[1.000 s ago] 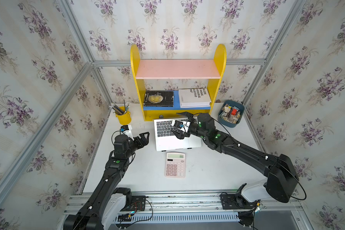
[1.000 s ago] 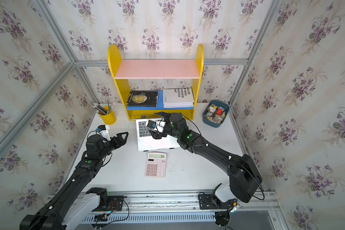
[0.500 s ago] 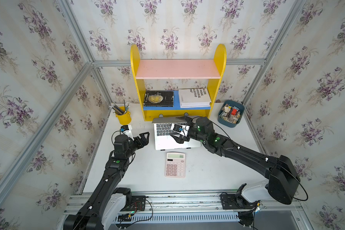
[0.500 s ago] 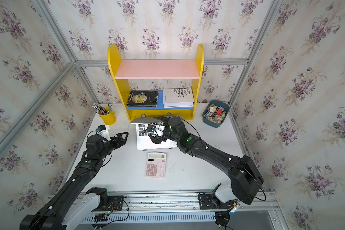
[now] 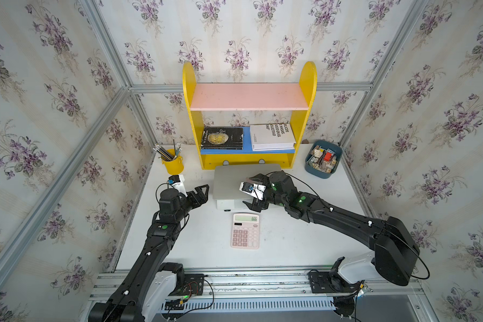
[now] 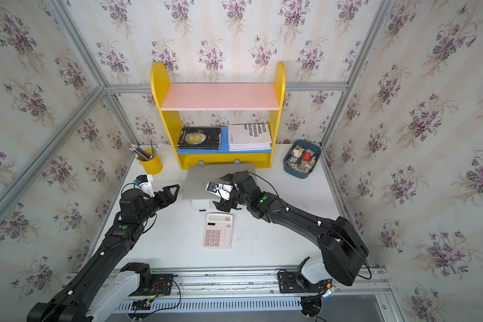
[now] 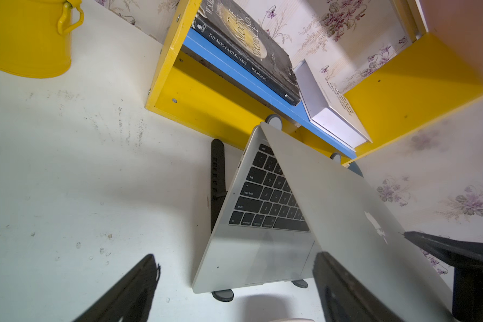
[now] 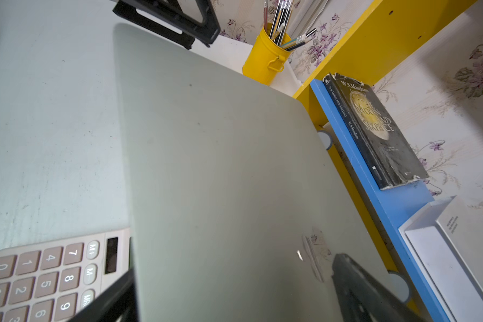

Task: Close the laptop lid and set it aside
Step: Close the lid of the laptop.

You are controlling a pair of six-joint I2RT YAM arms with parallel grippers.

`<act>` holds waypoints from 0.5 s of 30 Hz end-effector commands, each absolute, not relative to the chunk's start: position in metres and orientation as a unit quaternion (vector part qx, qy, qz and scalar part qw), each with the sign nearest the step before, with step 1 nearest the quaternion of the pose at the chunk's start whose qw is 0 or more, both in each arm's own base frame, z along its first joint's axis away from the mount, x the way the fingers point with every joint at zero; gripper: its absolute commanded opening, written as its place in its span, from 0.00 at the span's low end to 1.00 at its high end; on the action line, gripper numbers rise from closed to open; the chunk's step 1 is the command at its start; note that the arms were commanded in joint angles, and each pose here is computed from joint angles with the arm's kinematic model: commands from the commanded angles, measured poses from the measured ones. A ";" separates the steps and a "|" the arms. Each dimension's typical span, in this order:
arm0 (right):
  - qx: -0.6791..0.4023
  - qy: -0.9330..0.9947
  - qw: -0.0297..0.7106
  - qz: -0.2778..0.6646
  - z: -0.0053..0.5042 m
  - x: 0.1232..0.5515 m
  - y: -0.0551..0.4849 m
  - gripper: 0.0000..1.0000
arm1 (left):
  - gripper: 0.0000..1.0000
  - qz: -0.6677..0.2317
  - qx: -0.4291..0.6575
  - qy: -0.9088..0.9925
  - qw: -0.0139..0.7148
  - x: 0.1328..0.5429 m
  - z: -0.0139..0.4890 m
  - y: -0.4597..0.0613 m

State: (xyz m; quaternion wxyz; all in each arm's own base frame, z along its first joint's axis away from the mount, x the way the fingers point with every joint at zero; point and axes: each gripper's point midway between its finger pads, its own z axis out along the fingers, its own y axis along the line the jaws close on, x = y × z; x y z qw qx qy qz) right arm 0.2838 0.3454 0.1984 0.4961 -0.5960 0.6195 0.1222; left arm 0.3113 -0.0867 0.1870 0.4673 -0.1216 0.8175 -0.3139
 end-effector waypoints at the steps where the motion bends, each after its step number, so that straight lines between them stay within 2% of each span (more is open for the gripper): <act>1: -0.593 0.635 0.480 0.119 0.189 0.281 0.341 1.00 | 0.90 -0.317 -0.117 0.813 0.473 0.312 0.191 -0.088; 15: -0.595 0.629 0.481 0.136 0.194 0.268 0.345 1.00 | 0.90 -0.317 -0.118 0.814 0.473 0.311 0.191 -0.087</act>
